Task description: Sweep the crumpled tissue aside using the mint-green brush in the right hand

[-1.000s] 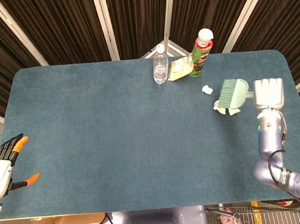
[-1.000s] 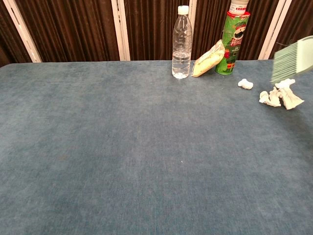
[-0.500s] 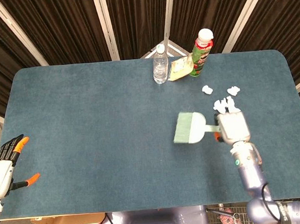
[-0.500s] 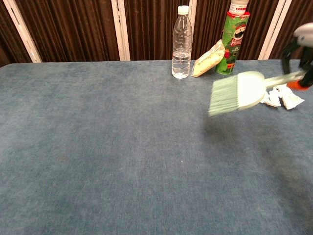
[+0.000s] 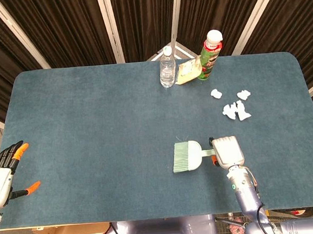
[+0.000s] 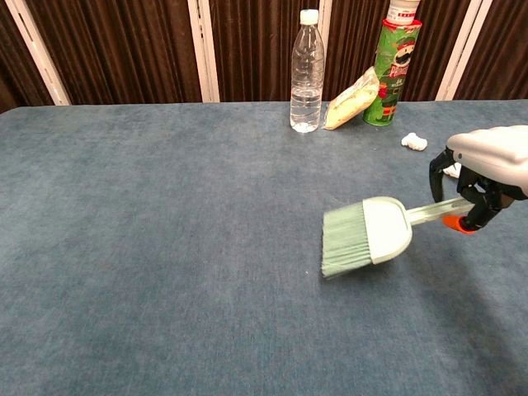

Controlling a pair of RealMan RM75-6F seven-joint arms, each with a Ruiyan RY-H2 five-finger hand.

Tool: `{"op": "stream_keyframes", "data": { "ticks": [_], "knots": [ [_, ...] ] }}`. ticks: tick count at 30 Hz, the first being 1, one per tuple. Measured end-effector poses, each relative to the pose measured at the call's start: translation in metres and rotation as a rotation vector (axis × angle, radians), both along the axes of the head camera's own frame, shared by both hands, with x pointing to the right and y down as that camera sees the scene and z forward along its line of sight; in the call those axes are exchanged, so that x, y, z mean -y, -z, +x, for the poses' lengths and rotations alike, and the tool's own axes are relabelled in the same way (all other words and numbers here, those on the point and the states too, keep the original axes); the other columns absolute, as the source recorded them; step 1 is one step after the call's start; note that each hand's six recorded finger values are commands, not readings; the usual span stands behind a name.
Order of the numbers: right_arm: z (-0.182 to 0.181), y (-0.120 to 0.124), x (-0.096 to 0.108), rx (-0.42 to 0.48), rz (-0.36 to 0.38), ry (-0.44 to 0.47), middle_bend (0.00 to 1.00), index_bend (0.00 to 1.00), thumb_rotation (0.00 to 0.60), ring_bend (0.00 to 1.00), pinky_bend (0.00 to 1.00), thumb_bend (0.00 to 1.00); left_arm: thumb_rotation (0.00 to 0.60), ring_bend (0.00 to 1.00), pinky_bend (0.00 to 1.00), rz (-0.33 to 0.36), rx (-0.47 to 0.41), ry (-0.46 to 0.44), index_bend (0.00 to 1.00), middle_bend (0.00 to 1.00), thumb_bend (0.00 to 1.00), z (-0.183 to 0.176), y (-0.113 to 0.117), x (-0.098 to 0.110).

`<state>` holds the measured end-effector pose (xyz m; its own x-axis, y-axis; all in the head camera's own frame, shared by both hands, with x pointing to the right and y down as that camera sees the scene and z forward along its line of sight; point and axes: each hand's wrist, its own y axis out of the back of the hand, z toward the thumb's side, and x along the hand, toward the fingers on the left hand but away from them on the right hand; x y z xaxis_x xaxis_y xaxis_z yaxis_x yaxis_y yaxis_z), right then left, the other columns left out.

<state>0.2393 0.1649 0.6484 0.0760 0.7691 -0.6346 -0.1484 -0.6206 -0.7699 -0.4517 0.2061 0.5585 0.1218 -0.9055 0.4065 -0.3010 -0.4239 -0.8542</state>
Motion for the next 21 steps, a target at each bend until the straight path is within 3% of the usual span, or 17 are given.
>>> {"op": "stream_keyframes", "data": {
  "ticks": [2,5,13,21],
  "knots": [
    [0.005,-0.001,-0.001,-0.040,0.010,0.011,0.32,0.00,0.600,0.29,0.27,0.39,0.600,0.00,0.02,0.000,-0.001,0.000,0.00,0.00,0.00,0.000,0.000,0.000],
    [0.012,-0.001,-0.003,-0.076,0.021,0.006,0.20,0.00,0.600,0.18,0.19,0.37,0.600,0.00,0.02,0.003,0.000,-0.002,0.00,0.00,0.00,0.000,0.000,0.000],
    [0.036,0.011,-0.002,-0.148,0.065,0.022,0.12,0.00,0.600,0.06,0.09,0.37,0.600,0.00,0.02,0.008,0.007,0.001,0.00,0.00,0.00,-0.001,0.001,0.000],
    [0.075,0.036,-0.013,-0.109,0.129,0.001,0.01,0.00,0.600,0.00,0.02,0.36,0.600,0.00,0.02,0.014,0.029,-0.001,0.00,0.00,0.00,-0.003,0.001,-0.001]
  ]
}}
